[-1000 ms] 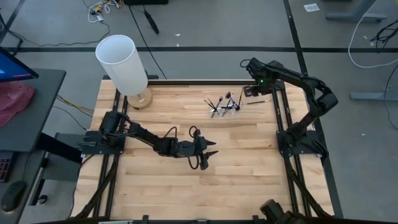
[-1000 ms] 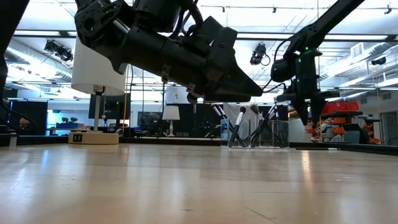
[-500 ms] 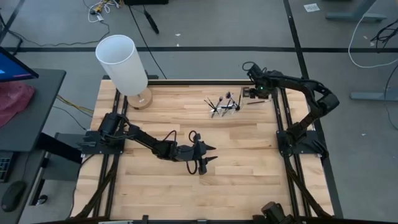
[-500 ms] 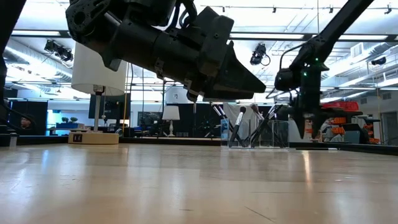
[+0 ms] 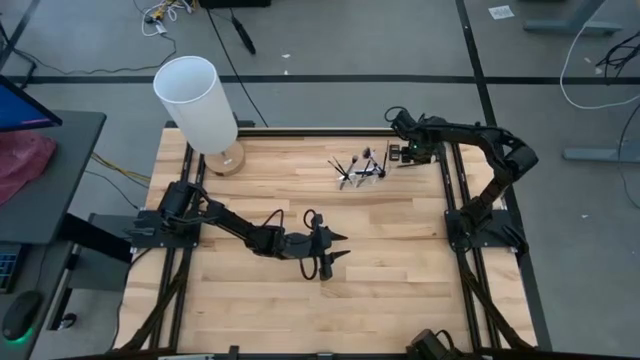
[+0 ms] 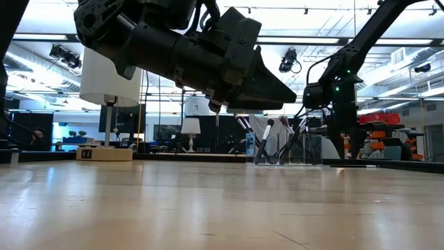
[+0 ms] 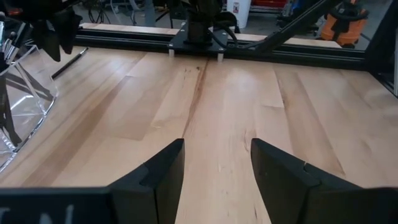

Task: Put items in baskets/containers
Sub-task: Put the black eyeshadow brush into the transparent organizer

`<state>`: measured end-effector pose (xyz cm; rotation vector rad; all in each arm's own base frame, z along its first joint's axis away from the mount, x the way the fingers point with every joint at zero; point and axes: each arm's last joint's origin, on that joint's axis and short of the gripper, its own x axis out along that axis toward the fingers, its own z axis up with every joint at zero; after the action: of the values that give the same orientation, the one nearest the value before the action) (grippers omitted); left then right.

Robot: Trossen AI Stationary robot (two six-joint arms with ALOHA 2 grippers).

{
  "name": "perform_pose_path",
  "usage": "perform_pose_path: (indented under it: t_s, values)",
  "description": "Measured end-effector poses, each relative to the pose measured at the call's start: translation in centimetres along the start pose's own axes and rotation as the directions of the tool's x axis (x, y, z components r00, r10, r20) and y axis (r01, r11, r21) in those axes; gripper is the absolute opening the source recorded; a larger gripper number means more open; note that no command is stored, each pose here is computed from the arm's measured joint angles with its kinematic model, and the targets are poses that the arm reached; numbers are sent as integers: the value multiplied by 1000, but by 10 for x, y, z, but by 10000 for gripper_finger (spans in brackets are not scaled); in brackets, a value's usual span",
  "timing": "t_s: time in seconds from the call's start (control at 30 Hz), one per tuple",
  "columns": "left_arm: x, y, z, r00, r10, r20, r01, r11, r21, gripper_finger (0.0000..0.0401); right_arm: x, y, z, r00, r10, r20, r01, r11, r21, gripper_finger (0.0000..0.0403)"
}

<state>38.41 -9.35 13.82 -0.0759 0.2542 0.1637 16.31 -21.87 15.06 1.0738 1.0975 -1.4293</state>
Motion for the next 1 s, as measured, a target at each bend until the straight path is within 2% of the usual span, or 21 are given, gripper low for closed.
perform_pose_path:
  t_s: [0.3, 0.67, 0.8, 1.0]
  values:
    - [0, 0, 0, 1000, -1, 0, 1, 1000, 1, 188, 5, 4, -4, 999, -48, 8, 48, 999, -19, 132]
    - [0, 0, 0, 1000, -1, 0, 1, 1000, 3, 188, 2, 9, -8, 1000, -16, 11, 16, 1000, -13, 132]
    - [0, 0, 0, 1000, -1, 0, 1, 1000, 1, 188, -2, 10, -10, 997, -55, 57, 52, 997, 54, 132]
    - [-1, -2, 0, 1000, -4, 0, 4, 1000, 1, 188, -7, 27, -14, 985, -1, 170, -27, 986, 163, 132]
